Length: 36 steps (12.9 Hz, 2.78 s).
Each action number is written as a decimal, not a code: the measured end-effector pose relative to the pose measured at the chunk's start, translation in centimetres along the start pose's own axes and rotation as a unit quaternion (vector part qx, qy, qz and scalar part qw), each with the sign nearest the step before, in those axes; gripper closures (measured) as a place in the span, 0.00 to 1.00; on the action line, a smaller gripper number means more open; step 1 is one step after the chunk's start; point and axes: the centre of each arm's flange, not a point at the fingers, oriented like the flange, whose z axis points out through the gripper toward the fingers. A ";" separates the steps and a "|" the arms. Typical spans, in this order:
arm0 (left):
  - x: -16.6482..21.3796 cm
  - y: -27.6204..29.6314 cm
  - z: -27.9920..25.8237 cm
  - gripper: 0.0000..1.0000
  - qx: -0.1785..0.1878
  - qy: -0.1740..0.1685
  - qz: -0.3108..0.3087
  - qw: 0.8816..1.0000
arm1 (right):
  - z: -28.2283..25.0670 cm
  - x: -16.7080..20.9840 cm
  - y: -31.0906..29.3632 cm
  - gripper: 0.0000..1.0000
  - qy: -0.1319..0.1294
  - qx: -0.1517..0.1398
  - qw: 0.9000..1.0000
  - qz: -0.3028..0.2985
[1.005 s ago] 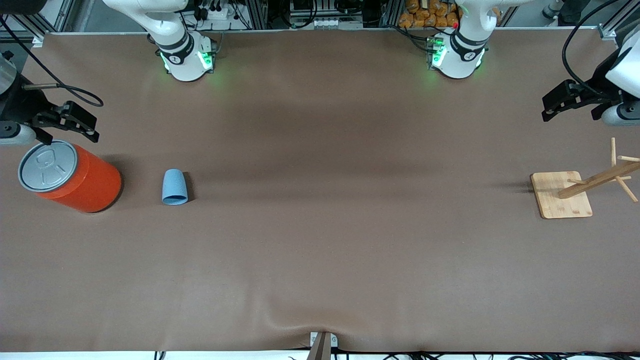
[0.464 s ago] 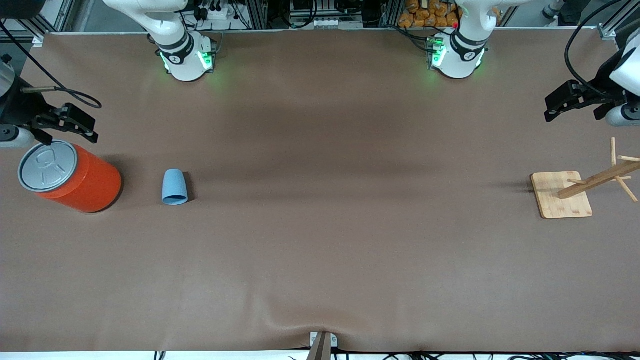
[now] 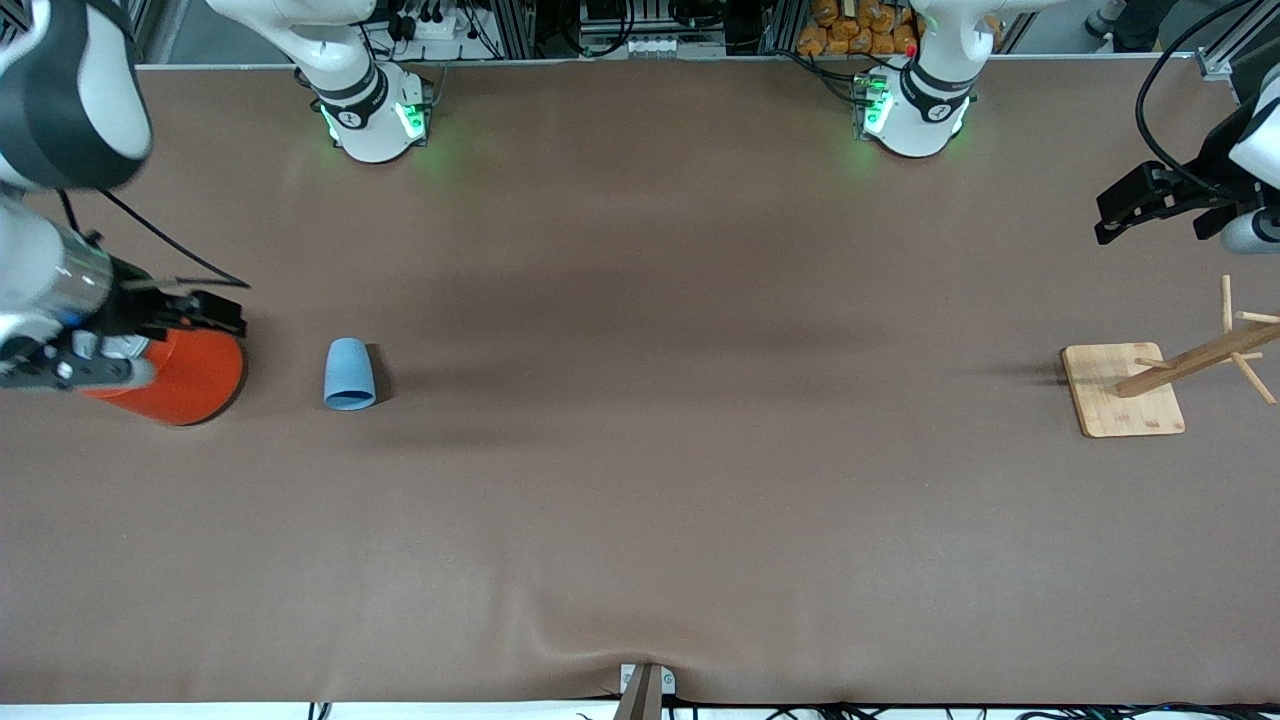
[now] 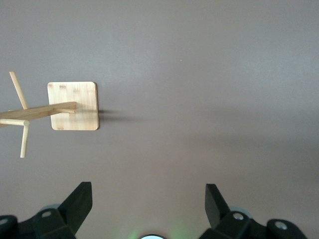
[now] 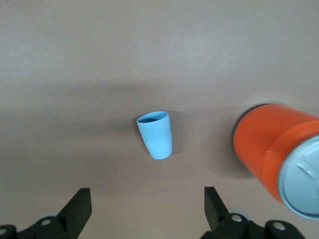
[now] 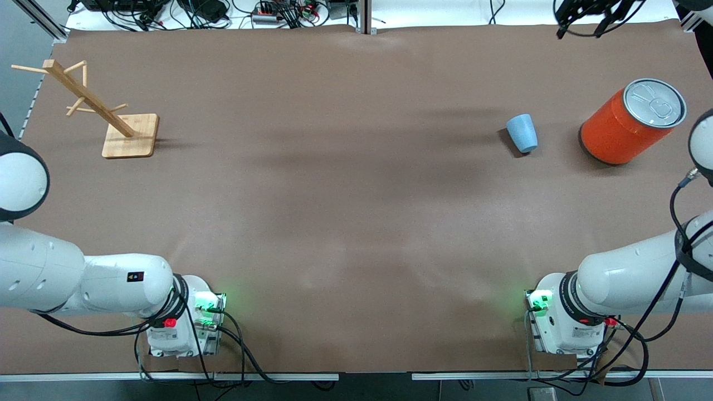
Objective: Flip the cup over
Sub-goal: 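Grasp the light blue cup with the right gripper, then lift the cup and carry it toward the table middle with the right gripper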
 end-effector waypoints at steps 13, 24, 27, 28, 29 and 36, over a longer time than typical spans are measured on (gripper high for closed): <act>0.1 -0.3 0.0 0.00 0.000 0.001 -0.003 1.000 | 24.8 -1.7 0.6 0.00 0.034 0.004 0.997 -0.064; 0.2 -1.1 0.3 0.00 0.000 -0.001 -0.010 1.000 | 31.8 -2.5 0.6 0.00 0.047 0.006 0.996 -0.075; 0.5 -1.2 0.4 0.00 -0.001 0.001 -0.010 1.000 | 32.1 -2.1 0.1 0.19 0.045 0.007 0.996 -0.078; 0.6 -1.1 0.6 0.00 -0.001 0.000 -0.010 1.000 | 31.6 -1.8 -0.5 0.19 0.040 0.008 0.996 -0.085; 0.7 -1.1 0.7 0.00 -0.001 -0.001 -0.010 1.000 | 30.6 -1.1 -1.6 0.19 0.026 0.009 0.995 -0.094; 0.8 -1.1 1.0 0.00 -0.001 -0.003 -0.010 1.000 | 12.6 3.3 -21.5 0.19 0.030 0.035 0.971 -0.235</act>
